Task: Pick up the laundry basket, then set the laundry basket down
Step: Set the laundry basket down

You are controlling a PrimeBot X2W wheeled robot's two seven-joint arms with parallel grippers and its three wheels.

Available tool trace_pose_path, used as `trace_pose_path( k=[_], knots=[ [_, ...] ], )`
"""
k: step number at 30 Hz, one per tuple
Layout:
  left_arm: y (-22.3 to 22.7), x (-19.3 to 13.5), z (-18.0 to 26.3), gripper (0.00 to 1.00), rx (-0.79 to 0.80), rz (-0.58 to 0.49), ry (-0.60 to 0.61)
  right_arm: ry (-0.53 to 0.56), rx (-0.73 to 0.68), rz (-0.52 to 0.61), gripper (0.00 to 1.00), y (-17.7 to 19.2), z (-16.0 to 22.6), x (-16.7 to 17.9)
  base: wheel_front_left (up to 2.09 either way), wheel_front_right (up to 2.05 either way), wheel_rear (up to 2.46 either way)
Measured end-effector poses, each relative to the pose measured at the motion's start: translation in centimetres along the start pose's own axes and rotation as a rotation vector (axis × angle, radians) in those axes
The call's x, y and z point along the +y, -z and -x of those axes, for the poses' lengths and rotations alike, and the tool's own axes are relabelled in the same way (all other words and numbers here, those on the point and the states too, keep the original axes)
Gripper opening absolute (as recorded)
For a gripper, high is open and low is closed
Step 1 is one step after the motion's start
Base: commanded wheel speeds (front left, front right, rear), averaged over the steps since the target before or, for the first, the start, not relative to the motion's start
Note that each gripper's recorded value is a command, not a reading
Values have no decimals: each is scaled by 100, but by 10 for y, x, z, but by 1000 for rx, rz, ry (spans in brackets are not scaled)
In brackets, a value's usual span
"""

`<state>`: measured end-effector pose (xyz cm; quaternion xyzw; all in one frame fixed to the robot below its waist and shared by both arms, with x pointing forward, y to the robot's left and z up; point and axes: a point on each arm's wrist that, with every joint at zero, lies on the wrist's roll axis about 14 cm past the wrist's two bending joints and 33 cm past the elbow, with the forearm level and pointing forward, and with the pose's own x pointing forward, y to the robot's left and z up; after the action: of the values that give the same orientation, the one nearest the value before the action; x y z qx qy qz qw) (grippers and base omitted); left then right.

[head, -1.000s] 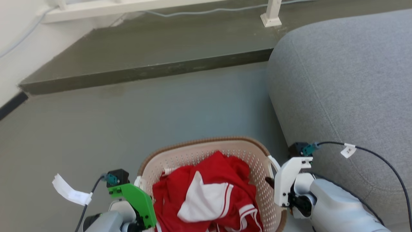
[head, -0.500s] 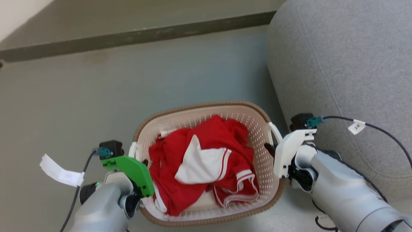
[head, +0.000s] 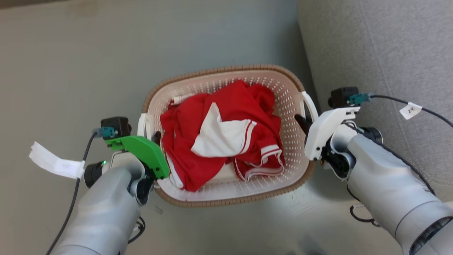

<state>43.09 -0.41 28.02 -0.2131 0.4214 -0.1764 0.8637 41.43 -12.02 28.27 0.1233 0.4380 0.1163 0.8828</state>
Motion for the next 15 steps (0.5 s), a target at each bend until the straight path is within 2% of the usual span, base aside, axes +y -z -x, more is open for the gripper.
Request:
trace_pose_path(
  k=[15],
  knots=[
    [-2,25,-51,0,0,34,-5,6,-33,6,0,-4,-52,-19,0,0,0]
  ],
)
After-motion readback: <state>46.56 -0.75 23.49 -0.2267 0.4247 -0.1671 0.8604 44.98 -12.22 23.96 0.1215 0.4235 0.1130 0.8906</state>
